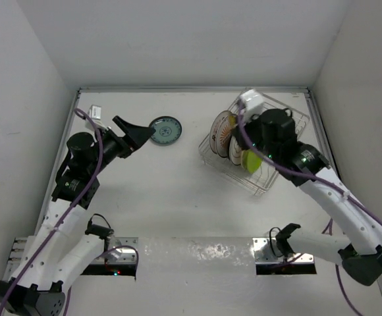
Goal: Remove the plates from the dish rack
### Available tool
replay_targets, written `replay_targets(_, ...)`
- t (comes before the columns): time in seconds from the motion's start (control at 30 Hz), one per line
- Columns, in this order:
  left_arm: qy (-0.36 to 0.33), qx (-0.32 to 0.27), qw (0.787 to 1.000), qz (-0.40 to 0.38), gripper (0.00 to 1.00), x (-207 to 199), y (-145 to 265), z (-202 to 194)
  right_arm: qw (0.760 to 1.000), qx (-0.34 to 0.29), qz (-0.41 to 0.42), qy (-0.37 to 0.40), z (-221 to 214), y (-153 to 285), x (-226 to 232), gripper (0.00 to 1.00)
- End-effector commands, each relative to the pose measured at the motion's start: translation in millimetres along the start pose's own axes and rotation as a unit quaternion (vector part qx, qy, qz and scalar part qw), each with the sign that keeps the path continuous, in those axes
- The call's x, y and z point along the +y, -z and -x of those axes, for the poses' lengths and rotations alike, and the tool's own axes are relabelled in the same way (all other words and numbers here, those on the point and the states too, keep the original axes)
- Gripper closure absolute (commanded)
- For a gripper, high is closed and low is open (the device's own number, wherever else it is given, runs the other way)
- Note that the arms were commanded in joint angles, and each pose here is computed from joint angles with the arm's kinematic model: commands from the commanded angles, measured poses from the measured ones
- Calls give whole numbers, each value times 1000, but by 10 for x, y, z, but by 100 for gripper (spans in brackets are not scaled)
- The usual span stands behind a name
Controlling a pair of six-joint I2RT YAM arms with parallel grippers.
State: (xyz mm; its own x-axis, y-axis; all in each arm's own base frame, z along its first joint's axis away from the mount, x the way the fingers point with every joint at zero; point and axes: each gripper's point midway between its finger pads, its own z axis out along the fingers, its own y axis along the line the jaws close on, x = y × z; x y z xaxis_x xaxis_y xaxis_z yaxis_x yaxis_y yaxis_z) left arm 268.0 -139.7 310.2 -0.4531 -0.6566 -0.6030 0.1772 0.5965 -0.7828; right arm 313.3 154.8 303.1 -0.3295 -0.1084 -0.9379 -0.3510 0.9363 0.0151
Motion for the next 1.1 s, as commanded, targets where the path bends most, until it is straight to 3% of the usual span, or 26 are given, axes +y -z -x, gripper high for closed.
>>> replay_targets(0.0,34,39,994,-98,5,-394,51,-104,938,-11,232,259,-78,344,1027,100)
replay_targets(0.1,46,60,992,-102,5,-362,40,-205,884,13,299,358,-396,463,1498,100)
replay_targets(0.27,46,85,993,-60,5,-66,-19,-407,846,15,277,456,-579,331,1905,100)
replay_targets(0.53,20,116,993,14,9,416,-84,-659,828,-81,253,495,-515,317,2442,100)
replay_targets(0.67,24,131,991,11,17,485,-119,-759,829,-109,261,482,-524,311,2603,100)
replay_targets(0.77,31,144,989,-16,35,397,-125,-801,833,-124,260,472,-541,258,2692,100)
replay_targets(0.83,33,142,989,-26,66,354,-131,-781,836,-131,249,470,-571,175,2728,100)
replay_targets(0.9,35,137,990,-29,86,330,-132,-758,844,-136,219,471,-601,67,2688,100)
replay_targets(1.0,41,122,991,-24,100,351,-148,-721,858,-146,185,457,-613,-4,2604,100)
replay_targets(1.07,43,96,994,-5,100,421,-187,-645,867,-150,180,439,-629,4,2571,98)
